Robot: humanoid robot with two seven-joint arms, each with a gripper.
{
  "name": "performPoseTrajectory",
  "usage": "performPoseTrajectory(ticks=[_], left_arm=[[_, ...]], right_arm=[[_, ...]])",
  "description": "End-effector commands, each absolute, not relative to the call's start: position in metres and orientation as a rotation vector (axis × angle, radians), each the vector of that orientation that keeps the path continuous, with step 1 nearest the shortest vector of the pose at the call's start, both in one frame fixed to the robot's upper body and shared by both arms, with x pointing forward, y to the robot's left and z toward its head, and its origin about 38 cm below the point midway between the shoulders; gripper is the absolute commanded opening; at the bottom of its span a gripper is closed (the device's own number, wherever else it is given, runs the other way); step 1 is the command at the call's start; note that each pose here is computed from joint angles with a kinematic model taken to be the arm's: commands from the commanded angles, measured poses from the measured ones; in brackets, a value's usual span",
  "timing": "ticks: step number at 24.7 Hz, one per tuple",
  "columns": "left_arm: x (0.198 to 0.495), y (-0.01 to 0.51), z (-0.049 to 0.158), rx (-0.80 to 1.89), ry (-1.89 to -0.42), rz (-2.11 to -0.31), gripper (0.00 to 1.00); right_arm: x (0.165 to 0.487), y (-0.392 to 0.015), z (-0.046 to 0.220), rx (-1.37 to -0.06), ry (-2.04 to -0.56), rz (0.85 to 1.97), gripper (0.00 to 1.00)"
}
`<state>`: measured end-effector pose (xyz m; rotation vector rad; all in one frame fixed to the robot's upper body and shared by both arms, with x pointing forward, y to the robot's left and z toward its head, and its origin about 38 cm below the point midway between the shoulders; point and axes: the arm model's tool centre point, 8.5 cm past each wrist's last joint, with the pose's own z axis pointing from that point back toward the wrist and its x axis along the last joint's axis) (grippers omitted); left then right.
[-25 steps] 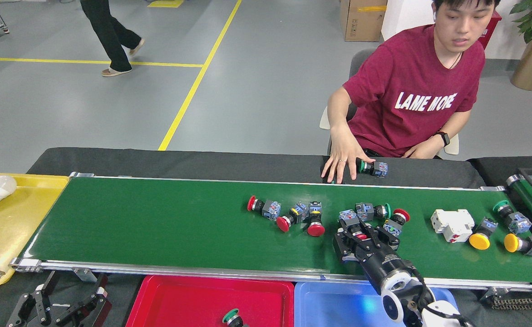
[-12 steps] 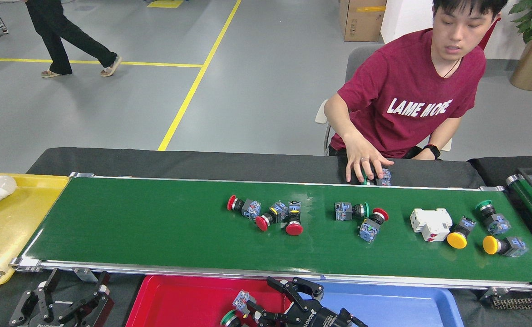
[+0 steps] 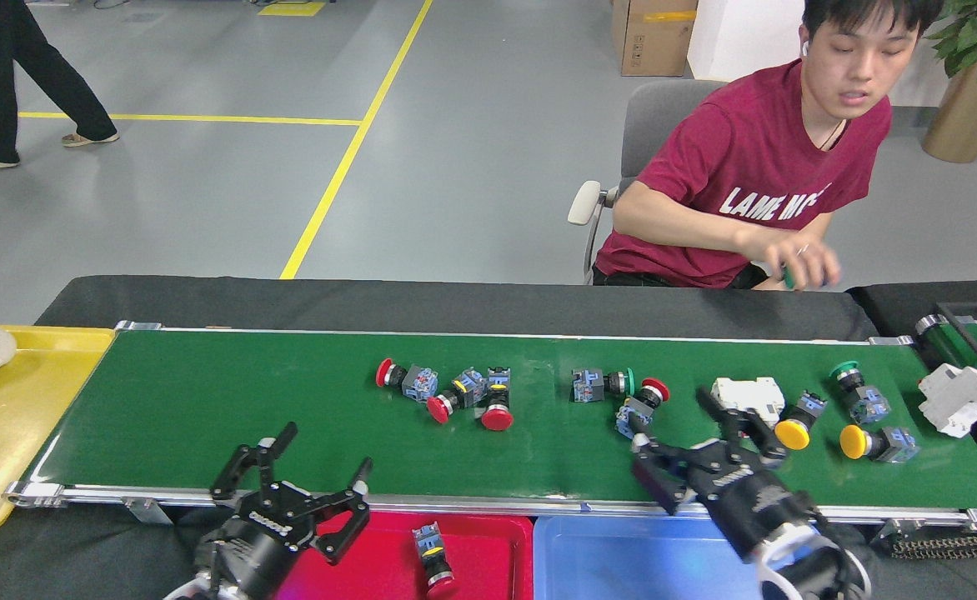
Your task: Pick switch part from conveyor to tray
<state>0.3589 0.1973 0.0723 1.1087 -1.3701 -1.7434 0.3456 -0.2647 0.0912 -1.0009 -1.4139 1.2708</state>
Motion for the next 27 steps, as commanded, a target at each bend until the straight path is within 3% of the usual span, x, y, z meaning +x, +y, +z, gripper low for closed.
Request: performPoseTrajectory(ticks=[1, 3, 7, 10, 16, 21, 23, 24, 25, 26, 27], left_arm=[[0.373, 0.19, 0.069, 1.079, -1.339, -1.767, 1.0], [0.388, 0.186, 0.064, 1.032, -1.288, -1.792, 1.0], [0.409, 0.189, 0.063, 1.017, -1.262, -1.794, 1.0], [0.42, 0.19, 0.061, 1.008, -1.246, -1.79, 1.0], [0.437, 0.189, 0.062, 0.996, -1.237, -1.79, 1.0], [0.456, 0.19, 0.058, 0.98, -1.198, -1.772, 0.99], [0.461, 0.191, 0.056, 0.973, -1.192, -1.768, 0.94], [0.462, 0.192, 0.056, 0.968, -1.189, -1.77, 0.82], [0.463, 0.192, 0.055, 0.965, -1.19, -1.771, 0.62], [0.462, 0.192, 0.054, 0.955, -1.197, -1.778, 0.34], [0.461, 0.192, 0.054, 0.94, -1.208, -1.771, 0.14]], right_arm=[[0.331, -0.29, 0.092, -1.129, -1.389, 1.172, 0.96], [0.304, -0.305, 0.076, -1.179, -1.328, 1.144, 0.97], [0.254, -0.314, 0.051, -1.154, -1.279, 1.177, 0.97], [0.245, -0.314, 0.047, -1.153, -1.285, 1.172, 0.98], [0.258, -0.306, 0.052, -1.142, -1.302, 1.147, 0.97], [0.312, -0.275, 0.07, -1.06, -1.312, 1.135, 0.97], [0.333, -0.253, 0.073, -1.042, -1.307, 1.146, 0.97], [0.343, -0.236, 0.074, -1.031, -1.31, 1.162, 0.97], [0.351, -0.22, 0.073, -1.017, -1.306, 1.191, 0.96], [0.357, -0.204, 0.07, -1.002, -1.291, 1.222, 0.96], [0.361, -0.194, 0.068, -0.992, -1.287, 1.24, 0.96]])
